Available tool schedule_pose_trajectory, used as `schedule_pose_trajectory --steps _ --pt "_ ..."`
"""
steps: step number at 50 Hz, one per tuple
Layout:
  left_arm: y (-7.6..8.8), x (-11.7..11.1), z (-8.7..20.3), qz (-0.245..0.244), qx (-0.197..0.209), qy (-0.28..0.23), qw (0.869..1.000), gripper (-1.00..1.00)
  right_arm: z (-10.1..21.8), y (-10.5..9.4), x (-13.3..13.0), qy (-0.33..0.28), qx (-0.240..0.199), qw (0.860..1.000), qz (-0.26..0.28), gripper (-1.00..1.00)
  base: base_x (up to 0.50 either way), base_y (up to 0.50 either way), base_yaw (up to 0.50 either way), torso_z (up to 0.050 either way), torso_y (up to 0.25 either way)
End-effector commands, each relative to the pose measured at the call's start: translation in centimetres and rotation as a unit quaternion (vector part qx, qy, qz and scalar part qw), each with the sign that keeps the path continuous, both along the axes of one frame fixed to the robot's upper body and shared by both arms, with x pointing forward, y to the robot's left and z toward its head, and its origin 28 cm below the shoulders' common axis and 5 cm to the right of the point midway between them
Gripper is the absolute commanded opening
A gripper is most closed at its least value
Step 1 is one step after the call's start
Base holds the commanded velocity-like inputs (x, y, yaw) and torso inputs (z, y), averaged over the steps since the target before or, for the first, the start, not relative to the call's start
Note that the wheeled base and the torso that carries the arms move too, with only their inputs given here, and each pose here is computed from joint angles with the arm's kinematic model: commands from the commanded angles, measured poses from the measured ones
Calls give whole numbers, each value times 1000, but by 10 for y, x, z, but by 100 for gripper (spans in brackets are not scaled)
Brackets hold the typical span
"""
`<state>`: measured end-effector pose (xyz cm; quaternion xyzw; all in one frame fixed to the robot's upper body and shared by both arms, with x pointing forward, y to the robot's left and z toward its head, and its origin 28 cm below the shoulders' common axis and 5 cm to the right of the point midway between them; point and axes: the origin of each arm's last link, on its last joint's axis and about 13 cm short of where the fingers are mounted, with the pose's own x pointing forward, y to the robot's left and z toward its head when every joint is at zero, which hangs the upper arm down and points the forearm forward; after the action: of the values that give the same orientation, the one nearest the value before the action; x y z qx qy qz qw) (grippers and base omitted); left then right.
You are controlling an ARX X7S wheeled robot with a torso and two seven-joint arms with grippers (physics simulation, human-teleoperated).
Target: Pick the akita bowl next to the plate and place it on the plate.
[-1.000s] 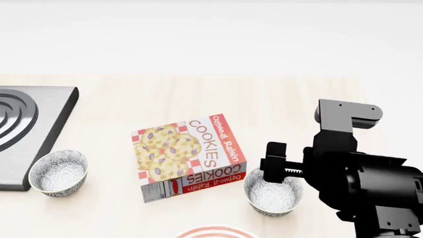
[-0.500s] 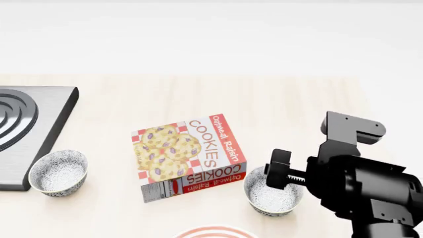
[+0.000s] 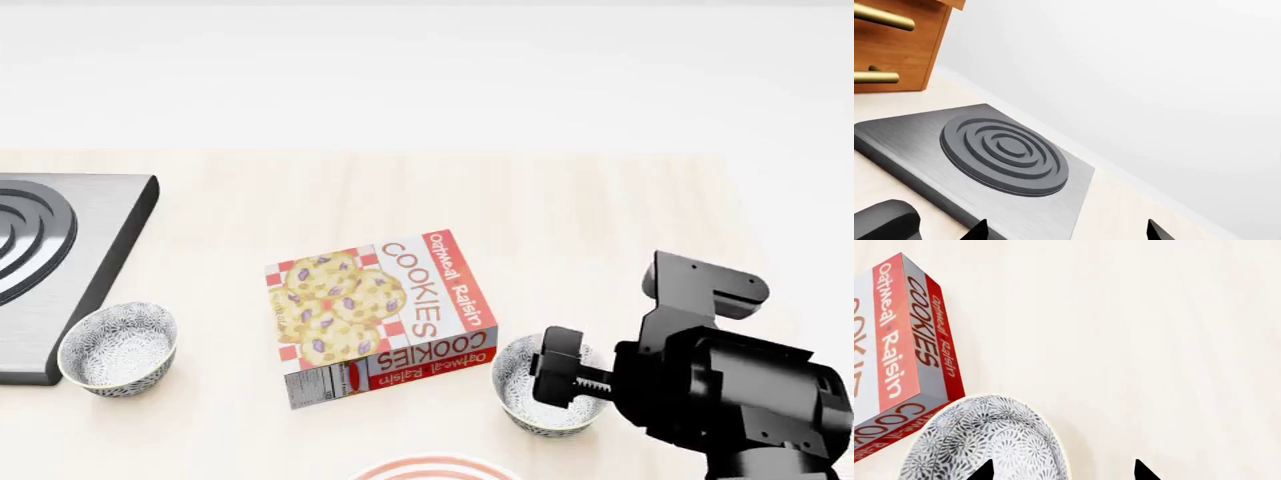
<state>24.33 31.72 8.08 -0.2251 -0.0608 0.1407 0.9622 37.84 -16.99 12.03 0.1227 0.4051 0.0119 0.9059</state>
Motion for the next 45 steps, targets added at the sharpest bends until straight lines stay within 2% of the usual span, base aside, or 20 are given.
schedule_pose_trajectory --steps 1,20,21,33,42,44,45 --pt "1 1 -2 0 -1 0 1000 100 -5 0 -2 13 5 1000 12 100 0 0 0 0 0" --pt "0 0 1 0 0 0 1000 100 -10 0 -5 27 8 999 20 100 0 0 0 0 0" --pt "0 -1 1 0 0 0 1000 100 -10 0 -5 26 6 999 20 -100 0 0 0 0 0" --pt "0 -1 2 0 -1 0 1000 100 -2 -1 -4 -11 -13 1000 -12 -100 0 0 0 0 0" --pt "0 0 -1 -1 -1 0 1000 100 19 1 -5 -73 -40 996 -22 -100 0 0 0 0 0" --pt "0 0 -1 -2 -1 0 1000 100 26 2 -9 -97 -61 993 -25 -100 0 0 0 0 0" --pt "0 1 -2 -2 -1 0 1000 100 28 2 -10 -100 -54 993 -26 -100 0 0 0 0 0"
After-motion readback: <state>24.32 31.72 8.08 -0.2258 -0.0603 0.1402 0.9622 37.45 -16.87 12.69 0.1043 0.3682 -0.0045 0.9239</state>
